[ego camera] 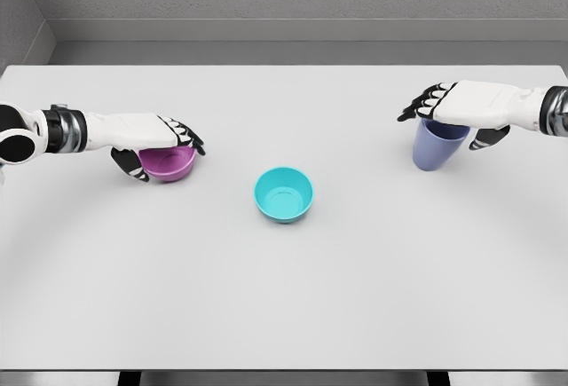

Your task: Stacking bowl and cup with both arms

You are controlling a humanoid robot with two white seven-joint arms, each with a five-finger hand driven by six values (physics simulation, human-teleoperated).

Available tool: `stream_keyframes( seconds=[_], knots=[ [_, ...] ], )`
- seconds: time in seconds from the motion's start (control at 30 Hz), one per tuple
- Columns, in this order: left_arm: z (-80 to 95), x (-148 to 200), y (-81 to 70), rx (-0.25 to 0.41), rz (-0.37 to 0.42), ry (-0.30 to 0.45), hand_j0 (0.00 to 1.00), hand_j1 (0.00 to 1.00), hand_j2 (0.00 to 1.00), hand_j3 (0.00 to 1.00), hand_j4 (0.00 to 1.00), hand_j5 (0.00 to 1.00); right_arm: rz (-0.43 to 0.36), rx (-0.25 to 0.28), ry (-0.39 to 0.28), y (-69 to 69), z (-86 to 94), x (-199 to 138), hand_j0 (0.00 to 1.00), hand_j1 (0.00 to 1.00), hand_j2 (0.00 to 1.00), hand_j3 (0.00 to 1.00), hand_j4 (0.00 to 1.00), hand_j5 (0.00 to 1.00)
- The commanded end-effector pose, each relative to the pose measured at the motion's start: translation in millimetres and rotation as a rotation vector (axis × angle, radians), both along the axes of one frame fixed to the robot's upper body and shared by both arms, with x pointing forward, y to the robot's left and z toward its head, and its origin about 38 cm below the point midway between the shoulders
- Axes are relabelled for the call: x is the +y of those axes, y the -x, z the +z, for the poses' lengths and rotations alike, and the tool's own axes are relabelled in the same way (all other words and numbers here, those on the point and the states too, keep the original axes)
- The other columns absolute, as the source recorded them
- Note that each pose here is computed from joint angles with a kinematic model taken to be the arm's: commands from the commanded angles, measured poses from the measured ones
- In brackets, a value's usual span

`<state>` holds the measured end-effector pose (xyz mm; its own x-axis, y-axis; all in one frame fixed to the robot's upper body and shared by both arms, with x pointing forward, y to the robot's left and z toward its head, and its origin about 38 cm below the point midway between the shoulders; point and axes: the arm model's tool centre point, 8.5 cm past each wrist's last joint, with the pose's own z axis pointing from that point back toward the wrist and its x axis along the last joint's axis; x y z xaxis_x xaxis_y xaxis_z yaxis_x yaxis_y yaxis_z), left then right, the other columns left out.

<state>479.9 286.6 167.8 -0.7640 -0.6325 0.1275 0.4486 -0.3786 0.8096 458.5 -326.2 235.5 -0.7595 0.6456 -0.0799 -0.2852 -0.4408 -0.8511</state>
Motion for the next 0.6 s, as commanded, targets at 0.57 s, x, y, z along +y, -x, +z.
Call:
stream_keyframes(
  seconds=[0.57],
  knots=[
    [36.2, -35.8, 4.7, -0.083, -0.114, 0.037, 0.54, 0.54, 0.54, 0.54, 0.54, 0.54, -0.002, -0.005, -0.003, -0.9, 3.0, -0.1, 1.0, 1.0, 1.0, 1.0, 1.0, 1.0]
  ],
)
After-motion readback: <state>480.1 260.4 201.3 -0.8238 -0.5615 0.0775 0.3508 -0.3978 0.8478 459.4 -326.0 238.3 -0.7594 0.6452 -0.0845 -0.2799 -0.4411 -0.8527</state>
